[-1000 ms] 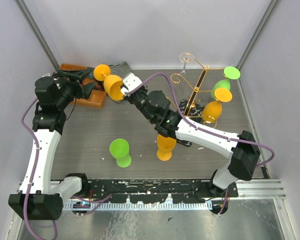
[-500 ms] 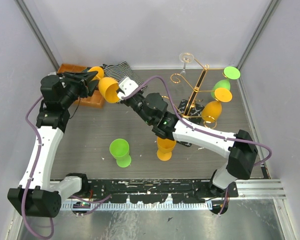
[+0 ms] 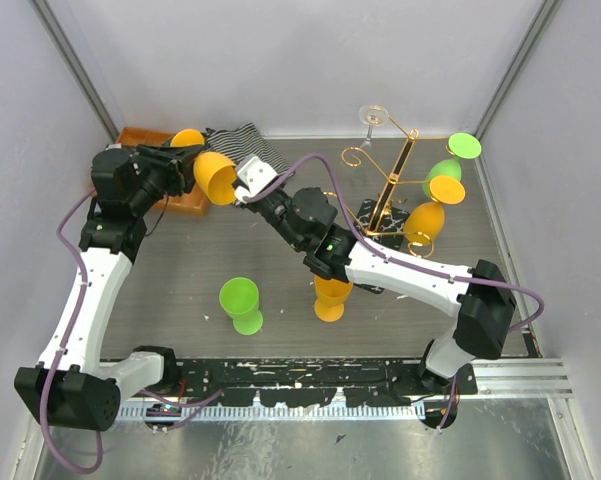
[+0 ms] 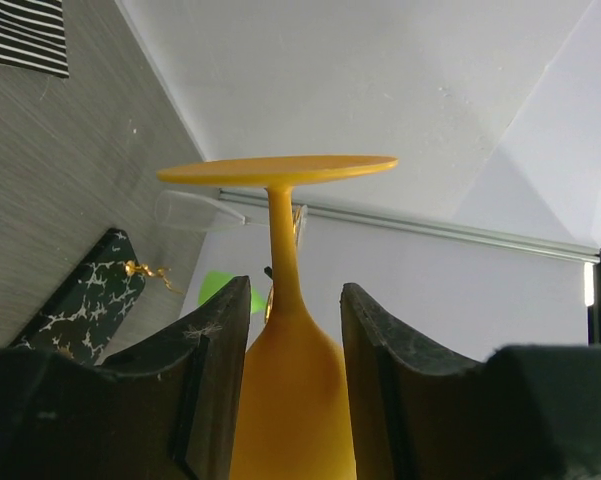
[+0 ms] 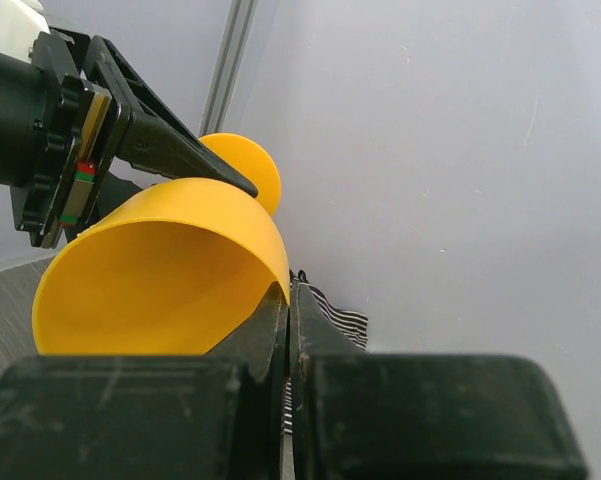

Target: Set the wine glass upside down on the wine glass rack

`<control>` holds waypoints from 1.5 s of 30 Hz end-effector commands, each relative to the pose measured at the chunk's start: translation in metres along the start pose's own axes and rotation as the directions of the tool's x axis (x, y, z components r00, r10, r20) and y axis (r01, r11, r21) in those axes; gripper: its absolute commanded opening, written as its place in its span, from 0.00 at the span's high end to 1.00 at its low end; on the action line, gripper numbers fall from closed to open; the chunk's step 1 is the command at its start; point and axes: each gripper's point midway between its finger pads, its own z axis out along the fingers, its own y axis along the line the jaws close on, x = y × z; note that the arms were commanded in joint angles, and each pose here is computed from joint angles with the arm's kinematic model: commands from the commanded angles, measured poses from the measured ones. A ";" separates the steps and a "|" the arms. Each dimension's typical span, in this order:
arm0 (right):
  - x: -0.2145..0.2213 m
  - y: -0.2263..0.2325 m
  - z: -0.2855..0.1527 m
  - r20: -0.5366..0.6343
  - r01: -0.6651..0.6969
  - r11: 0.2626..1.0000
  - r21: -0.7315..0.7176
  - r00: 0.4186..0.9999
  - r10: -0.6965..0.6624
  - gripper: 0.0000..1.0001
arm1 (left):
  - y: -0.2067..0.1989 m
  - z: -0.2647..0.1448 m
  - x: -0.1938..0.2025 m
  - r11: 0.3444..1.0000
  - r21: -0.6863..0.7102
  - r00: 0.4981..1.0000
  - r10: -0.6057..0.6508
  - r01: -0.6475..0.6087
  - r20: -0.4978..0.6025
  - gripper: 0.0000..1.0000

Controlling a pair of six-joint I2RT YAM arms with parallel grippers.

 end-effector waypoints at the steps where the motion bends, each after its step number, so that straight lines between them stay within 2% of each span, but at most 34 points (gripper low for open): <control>1: -0.032 -0.004 0.003 0.102 -0.039 0.999 -0.001 0.994 0.039 0.99 | 0.005 0.005 -0.001 1.000 -0.005 1.000 0.011 -0.011 0.004 0.54; 6: -0.031 0.002 0.004 0.093 -0.052 0.998 -0.018 0.994 0.053 0.99 | 0.005 0.007 -0.002 1.000 0.000 1.000 0.010 -0.010 0.005 0.64; 18: -0.039 0.010 0.001 0.104 -0.054 0.996 -0.065 0.993 0.061 0.99 | -0.001 0.012 -0.003 0.997 0.038 0.998 0.064 -0.064 0.008 0.98; 22: -0.037 0.005 -0.002 0.081 -0.046 0.998 -0.053 0.996 0.050 0.89 | -0.005 0.013 -0.004 0.994 0.051 0.995 0.095 -0.096 0.011 1.00; 27: -0.033 -0.011 -0.010 0.025 -0.026 1.000 0.003 0.999 0.026 0.60 | -0.018 0.014 -0.014 0.979 0.071 0.980 0.189 -0.193 0.062 1.00; 30: -0.029 -0.018 -0.019 -0.021 -0.011 1.000 0.021 1.000 0.011 0.45 | -0.036 0.014 -0.025 0.952 0.095 0.953 0.282 -0.292 0.111 1.00; 34: -0.027 -0.038 -0.031 -0.081 0.016 0.996 0.086 0.997 -0.009 0.35 | -0.059 0.019 -0.035 0.867 0.132 0.873 0.458 -0.480 0.167 1.00; 36: -0.030 -0.051 -0.037 -0.104 0.037 0.991 0.131 0.994 -0.023 0.28 | -0.073 0.023 -0.031 0.790 0.180 0.809 0.561 -0.586 0.174 1.00; 40: -0.038 -0.083 -0.044 -0.197 0.106 0.970 0.220 0.978 -0.062 0.14 | -0.063 0.054 -0.018 0.633 0.242 0.667 0.740 -0.735 0.090 1.00; 42: -0.036 -0.099 -0.042 -0.268 0.125 0.962 0.244 0.962 -0.057 0.09 | -0.054 0.065 -0.011 0.555 0.248 0.586 0.807 -0.794 0.069 1.00; 45: -0.029 -0.137 -0.041 -0.321 0.036 0.959 0.282 0.945 0.059 0.07 | -0.040 0.079 -0.004 0.347 0.194 0.373 0.920 -0.918 0.119 1.00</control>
